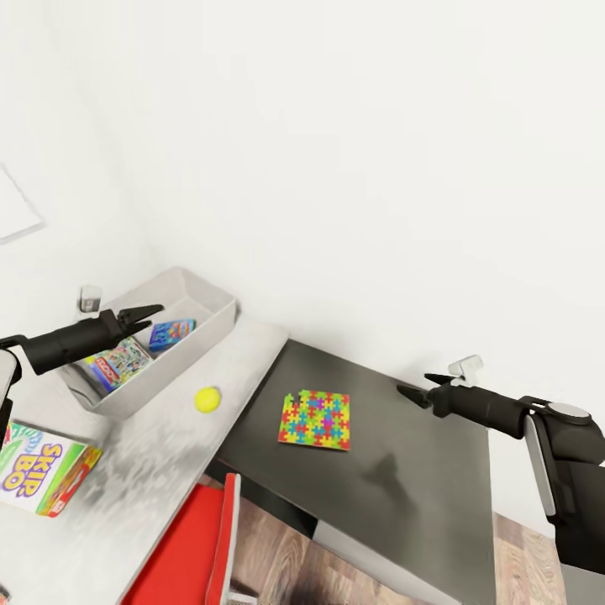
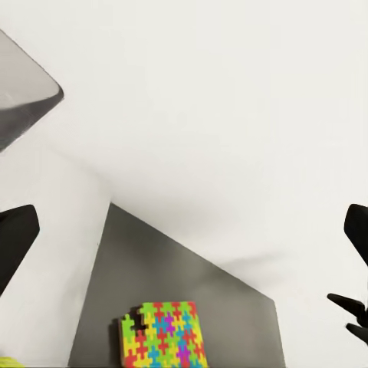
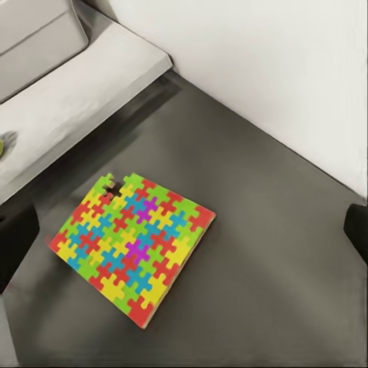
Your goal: Put all the toys in the child's room - the three board games (two on the bed and one on the table), the two jigsaw puzzles on the table, and the tennis ball on the table - inside the toy box on the table in the child's room.
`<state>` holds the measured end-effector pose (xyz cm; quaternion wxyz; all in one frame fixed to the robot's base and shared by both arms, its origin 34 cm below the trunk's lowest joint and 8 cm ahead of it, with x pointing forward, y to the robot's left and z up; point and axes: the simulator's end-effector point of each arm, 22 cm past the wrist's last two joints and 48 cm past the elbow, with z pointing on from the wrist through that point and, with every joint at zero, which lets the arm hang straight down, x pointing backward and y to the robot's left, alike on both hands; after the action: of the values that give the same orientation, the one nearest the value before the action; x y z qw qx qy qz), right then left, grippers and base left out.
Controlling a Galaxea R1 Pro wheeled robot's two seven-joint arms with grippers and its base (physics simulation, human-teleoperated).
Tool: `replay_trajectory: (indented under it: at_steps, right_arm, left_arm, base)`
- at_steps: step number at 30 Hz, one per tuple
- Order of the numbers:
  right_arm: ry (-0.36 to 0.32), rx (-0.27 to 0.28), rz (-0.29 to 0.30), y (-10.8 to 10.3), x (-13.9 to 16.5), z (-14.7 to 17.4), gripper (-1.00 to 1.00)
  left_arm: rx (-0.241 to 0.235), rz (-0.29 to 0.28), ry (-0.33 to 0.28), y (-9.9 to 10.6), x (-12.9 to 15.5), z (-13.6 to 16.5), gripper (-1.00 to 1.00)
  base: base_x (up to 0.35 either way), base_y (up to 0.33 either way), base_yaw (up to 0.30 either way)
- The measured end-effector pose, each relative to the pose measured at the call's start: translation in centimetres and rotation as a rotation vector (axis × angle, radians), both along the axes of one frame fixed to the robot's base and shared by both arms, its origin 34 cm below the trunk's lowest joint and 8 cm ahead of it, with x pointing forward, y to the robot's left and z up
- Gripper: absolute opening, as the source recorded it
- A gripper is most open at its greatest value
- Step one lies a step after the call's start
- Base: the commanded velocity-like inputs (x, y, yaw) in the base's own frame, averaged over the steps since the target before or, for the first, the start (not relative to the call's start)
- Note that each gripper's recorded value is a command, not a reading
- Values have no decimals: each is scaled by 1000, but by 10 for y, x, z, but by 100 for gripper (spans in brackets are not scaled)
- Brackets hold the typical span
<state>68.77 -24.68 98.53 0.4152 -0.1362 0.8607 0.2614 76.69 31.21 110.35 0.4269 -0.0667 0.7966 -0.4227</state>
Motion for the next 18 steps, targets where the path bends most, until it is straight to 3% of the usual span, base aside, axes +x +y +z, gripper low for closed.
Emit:
replay_trajectory:
  at_steps: [4, 10, 15, 18]
  right_arm:
    - [0, 0, 2, 1, 0, 0, 100]
    - [1, 0, 1, 0, 0, 0, 100]
    - [2, 0, 1, 0, 0, 0, 100]
    - [3, 0, 2, 0, 0, 0, 100]
  left_arm:
    - [6, 10, 8, 2, 1, -3, 100]
    - [13, 24, 19, 6, 4, -6, 100]
    - [82, 97, 73, 24, 7, -24, 100]
    - [85, 123, 102, 30, 7, -33, 100]
  base:
    - [-23, -120, -70]
    - [-6, -33, -208]
    - [-1, -6, -86]
    - [0, -2, -28]
